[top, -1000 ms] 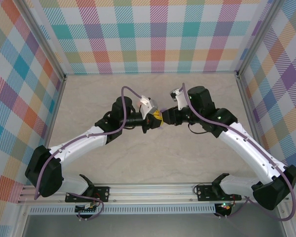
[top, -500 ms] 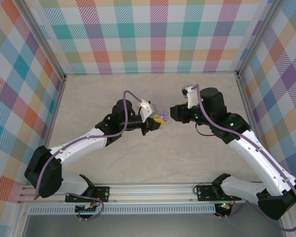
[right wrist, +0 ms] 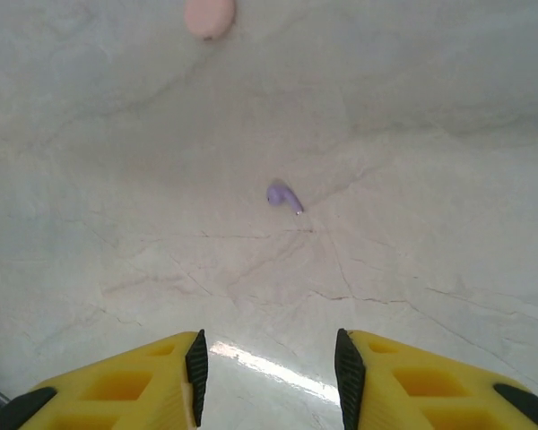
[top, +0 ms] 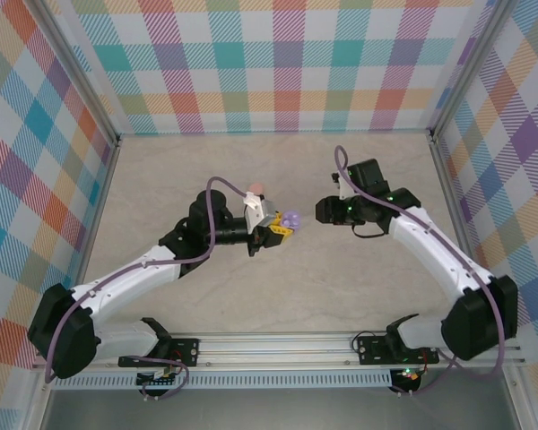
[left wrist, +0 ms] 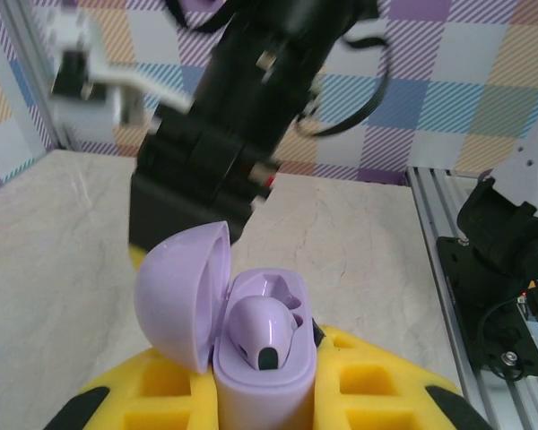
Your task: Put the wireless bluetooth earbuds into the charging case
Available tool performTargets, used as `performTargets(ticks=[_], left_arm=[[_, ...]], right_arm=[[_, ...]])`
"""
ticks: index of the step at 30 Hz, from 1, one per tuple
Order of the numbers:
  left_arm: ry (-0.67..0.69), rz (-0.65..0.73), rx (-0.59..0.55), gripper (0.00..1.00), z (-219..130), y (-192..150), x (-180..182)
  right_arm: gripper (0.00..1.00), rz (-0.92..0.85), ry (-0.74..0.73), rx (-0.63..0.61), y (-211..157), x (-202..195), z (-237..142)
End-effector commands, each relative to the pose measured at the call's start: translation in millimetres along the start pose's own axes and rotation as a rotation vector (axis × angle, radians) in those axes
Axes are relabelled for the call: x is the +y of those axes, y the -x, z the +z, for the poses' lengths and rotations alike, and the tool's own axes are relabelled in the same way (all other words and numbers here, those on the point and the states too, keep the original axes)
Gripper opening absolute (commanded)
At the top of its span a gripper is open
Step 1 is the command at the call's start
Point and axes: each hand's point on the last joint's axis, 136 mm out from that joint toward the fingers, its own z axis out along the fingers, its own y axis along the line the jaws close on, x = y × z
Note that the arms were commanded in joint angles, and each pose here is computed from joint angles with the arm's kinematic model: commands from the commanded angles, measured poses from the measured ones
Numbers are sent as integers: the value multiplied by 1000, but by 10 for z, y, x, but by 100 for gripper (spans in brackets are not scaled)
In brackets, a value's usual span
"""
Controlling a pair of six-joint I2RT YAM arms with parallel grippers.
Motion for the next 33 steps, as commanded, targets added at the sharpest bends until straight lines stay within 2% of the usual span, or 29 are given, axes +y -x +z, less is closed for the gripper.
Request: performTargets(ticks=[1, 8, 15, 33], left_arm=[[-50, 30, 2, 3, -62, -13, -184], [-57, 14, 39, 4, -122, -155, -251], [-56, 2, 48, 4, -189, -245, -312], [-49, -8, 56, 4, -274, -283, -369]], right_arm=[[46, 3, 63, 71, -43, 65, 210], [46, 24, 113, 218, -144, 84, 723], [46, -15, 76, 310, -257, 119, 1060], [47, -159, -110, 428, -398, 103, 1486]])
